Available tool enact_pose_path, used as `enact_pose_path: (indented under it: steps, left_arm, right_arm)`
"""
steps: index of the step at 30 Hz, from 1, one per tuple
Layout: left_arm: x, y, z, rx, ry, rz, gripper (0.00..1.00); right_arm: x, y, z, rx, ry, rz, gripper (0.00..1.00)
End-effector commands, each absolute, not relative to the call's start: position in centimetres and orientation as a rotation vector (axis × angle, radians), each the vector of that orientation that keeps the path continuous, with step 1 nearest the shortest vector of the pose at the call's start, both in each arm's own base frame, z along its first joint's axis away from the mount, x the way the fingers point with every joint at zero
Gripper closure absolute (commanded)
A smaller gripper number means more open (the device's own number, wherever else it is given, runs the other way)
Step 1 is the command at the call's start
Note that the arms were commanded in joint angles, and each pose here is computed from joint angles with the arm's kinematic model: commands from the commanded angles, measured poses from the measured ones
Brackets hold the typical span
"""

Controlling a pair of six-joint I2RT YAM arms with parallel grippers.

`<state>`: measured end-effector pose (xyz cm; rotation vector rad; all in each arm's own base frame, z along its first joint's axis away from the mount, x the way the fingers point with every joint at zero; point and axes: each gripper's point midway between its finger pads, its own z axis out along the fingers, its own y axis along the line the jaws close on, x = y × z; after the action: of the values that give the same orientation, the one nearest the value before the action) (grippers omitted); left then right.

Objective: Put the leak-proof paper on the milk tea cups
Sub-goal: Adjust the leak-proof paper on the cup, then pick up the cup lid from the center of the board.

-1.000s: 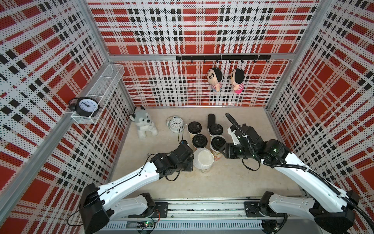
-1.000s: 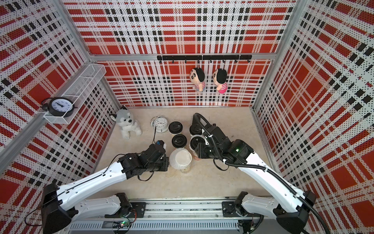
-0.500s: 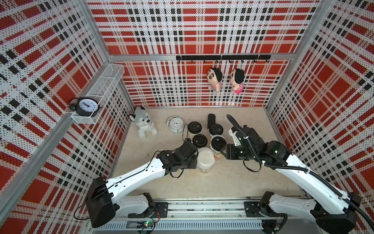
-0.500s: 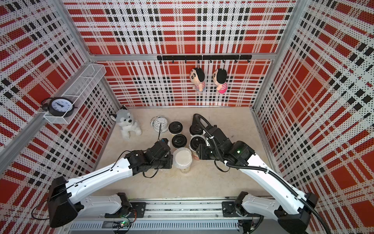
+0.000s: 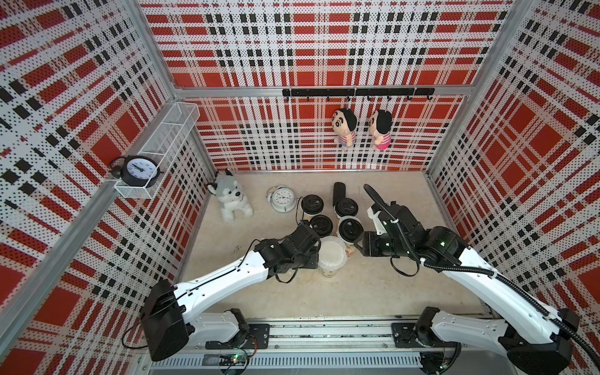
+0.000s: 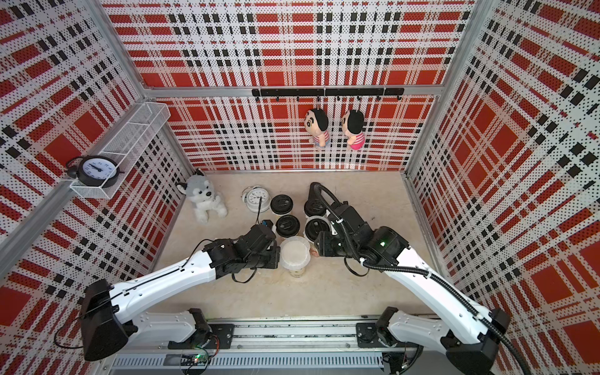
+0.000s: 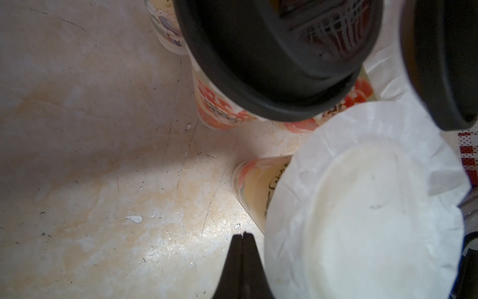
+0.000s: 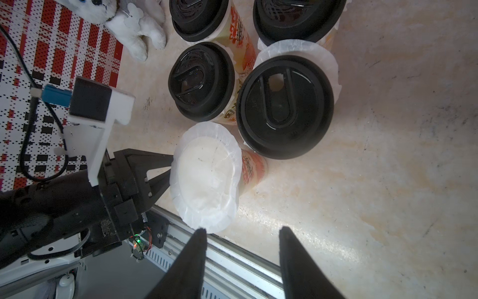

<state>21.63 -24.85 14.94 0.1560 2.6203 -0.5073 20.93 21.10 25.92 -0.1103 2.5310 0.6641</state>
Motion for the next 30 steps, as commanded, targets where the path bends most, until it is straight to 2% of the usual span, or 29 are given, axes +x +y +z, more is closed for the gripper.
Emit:
enact_pose_path:
  steps: [1,4,7,12,16,19,24,30]
  left_arm:
    - [22.0,-25.5,16.2,0.172,2.582,-0.533,1.0]
    - [21.8,-25.0,16.7,0.161,2.578,-0.525,1.0]
    - [21.7,-24.2,17.5,0.146,2.567,-0.506,0.96]
    - [21.9,-22.9,19.1,0.128,2.525,-0.498,0.89]
    - [23.4,-20.8,19.5,0.076,2.498,-0.468,0.88]
    - [25.1,-18.5,19.6,0.004,2.473,-0.439,0.88]
    - [28.0,-15.3,20.4,-0.096,2.402,-0.443,0.88]
    - [30.0,-13.8,21.4,-0.114,2.354,-0.438,0.75]
  right_arm:
    - [21.3,19.6,25.8,-0.05,2.517,0.614,0.45]
    - [22.0,17.8,25.3,0.017,2.517,0.559,0.36]
    - [23.6,14.9,24.4,0.106,2.513,0.482,0.29]
    - [27.1,8.0,22.5,0.286,2.518,0.298,0.19]
    - [29.7,2.2,19.8,0.418,2.544,0.222,0.12]
    - [30.6,-1.8,16.7,0.521,2.608,0.113,0.1]
    - [31.9,-5.1,12.1,0.615,2.698,0.038,0.08]
    - [33.3,-6.7,9.2,0.67,2.762,-0.024,0.09]
